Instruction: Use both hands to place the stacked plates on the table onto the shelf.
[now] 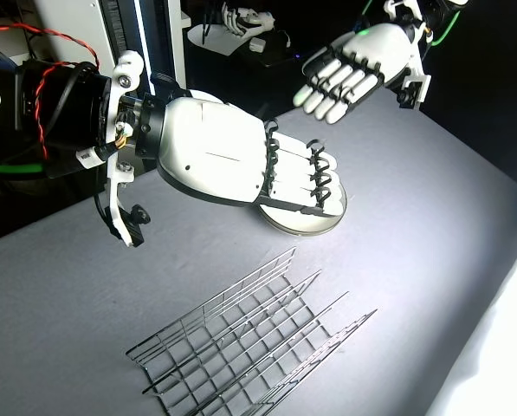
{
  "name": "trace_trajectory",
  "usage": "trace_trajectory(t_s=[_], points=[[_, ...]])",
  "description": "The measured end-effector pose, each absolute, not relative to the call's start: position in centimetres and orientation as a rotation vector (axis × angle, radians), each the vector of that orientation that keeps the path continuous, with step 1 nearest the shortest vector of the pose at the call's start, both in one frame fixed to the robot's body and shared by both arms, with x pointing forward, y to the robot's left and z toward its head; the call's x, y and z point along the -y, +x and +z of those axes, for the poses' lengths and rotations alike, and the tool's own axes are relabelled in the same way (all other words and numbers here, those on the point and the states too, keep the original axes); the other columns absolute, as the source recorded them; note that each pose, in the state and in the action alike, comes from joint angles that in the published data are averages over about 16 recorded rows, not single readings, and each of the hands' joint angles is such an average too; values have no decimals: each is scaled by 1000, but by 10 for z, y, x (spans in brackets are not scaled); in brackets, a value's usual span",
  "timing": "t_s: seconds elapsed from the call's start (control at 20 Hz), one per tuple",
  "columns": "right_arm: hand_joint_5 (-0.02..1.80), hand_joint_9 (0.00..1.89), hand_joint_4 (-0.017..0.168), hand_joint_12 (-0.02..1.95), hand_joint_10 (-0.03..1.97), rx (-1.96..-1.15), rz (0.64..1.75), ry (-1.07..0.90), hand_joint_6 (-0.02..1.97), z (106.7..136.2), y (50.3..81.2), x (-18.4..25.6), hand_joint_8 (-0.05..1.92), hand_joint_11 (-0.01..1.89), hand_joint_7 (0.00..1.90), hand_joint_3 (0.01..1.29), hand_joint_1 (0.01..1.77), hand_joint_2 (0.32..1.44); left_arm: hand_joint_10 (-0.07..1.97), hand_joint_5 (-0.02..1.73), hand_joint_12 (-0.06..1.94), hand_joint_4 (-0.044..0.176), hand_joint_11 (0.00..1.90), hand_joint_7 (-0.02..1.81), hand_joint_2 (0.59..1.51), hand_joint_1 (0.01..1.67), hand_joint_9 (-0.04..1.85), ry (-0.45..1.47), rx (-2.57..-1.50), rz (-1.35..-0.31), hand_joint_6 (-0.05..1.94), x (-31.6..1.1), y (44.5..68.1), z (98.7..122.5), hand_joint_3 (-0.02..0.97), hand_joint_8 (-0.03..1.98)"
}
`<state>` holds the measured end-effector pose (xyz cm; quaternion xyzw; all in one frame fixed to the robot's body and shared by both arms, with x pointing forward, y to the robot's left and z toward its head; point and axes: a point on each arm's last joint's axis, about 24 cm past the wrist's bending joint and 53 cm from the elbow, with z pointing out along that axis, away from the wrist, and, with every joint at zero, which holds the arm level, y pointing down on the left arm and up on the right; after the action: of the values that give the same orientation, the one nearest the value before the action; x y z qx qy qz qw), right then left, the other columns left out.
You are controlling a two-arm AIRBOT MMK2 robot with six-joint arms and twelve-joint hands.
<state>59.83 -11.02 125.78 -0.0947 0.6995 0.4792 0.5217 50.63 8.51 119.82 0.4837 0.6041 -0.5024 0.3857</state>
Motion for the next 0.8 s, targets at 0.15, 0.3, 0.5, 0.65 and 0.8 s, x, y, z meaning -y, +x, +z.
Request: trace_trajectory(t_s=[0.15, 0.3, 0.5, 0.65, 0.8], points=[[20, 13, -3, 1, -1, -1673, 1152, -240, 20, 1257, 597, 109, 7, 14, 18, 44, 21, 1194, 8, 22, -1, -4, 14, 17, 1110, 20, 15, 1287, -1573, -1245, 5, -87, 507, 1183, 33, 7], [21, 13, -2, 1, 0, -1669, 1155, -253, 20, 1257, 596, 108, 7, 14, 18, 41, 21, 1191, 8, 22, -1, -4, 14, 16, 1108, 20, 15, 1322, -1622, -1220, 5, -88, 510, 1168, 28, 8], [20, 13, 0, 1, 0, -1667, 1155, -267, 20, 1255, 595, 107, 6, 14, 18, 36, 21, 1187, 7, 23, -2, -4, 14, 15, 1104, 19, 15, 1344, -1683, -1185, 4, -89, 519, 1149, 23, 8], [21, 13, 0, 1, 0, -1666, 1155, -276, 20, 1255, 594, 107, 7, 14, 19, 35, 21, 1185, 8, 23, -2, -4, 14, 15, 1098, 19, 17, 1350, -1728, -1157, 5, -90, 527, 1136, 20, 7], [21, 13, 0, 1, 0, -1666, 1155, -282, 20, 1254, 593, 107, 6, 14, 19, 35, 21, 1183, 8, 23, -2, -4, 14, 14, 1093, 18, 18, 1346, -1772, -1135, 5, -90, 537, 1126, 19, 7]])
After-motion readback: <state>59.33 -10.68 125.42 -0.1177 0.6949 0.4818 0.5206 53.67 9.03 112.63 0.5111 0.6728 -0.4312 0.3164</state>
